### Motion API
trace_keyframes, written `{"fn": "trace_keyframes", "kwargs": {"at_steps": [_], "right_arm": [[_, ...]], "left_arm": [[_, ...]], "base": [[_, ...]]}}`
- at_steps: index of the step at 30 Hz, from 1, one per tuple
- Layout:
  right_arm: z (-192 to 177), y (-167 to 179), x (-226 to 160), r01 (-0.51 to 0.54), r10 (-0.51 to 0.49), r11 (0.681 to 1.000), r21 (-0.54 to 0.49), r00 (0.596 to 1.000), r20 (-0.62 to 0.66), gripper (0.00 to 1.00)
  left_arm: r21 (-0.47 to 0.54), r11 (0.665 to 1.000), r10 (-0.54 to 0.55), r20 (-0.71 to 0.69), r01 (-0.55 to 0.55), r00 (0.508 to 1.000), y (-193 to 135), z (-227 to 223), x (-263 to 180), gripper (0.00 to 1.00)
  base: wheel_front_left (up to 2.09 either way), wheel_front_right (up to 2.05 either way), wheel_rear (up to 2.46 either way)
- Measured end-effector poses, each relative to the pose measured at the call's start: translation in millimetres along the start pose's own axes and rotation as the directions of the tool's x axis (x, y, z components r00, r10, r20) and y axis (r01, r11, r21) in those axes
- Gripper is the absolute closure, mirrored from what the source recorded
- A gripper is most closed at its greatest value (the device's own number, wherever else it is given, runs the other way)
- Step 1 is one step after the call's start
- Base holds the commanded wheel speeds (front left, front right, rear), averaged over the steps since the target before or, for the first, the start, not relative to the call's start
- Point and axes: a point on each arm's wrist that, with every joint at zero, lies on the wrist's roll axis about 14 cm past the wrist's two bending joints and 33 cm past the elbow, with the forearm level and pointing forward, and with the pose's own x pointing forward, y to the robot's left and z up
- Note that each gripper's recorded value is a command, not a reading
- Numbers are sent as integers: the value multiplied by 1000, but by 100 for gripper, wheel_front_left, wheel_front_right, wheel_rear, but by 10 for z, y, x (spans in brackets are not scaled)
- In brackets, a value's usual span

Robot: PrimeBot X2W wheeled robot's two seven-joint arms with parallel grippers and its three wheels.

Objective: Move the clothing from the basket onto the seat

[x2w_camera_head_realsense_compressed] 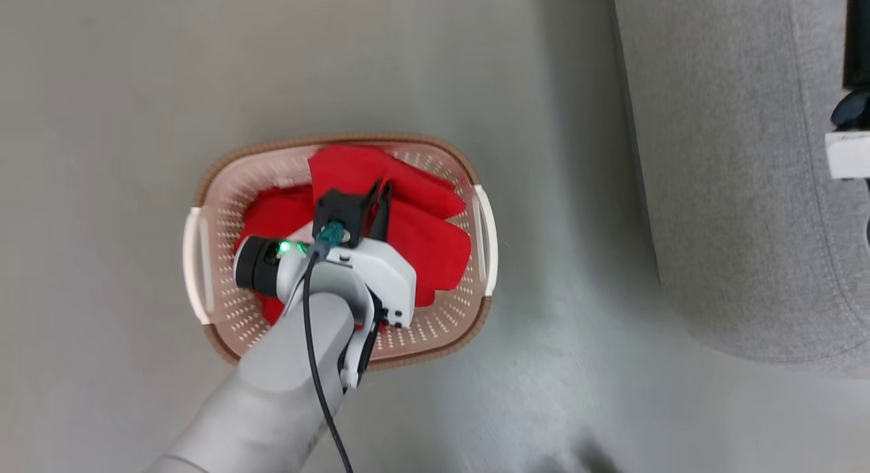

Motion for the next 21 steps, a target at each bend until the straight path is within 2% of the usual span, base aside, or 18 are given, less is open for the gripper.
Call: {"fn": "trace_keyframes", "kwargs": {"at_steps": [11, 21], "right_arm": [[231, 297, -215, -41, 41, 999, 5, 999, 12, 0], [374, 500, -413, -61, 60, 998, 20, 998, 24, 0]], "left_arm": [[20, 999, 43, 192, -47, 980, 38, 565, -541, 100], [49, 996, 52, 402, -79, 914, 28, 1203, -996, 100]], "base": [[0, 0, 0], [0, 0, 0]]}}
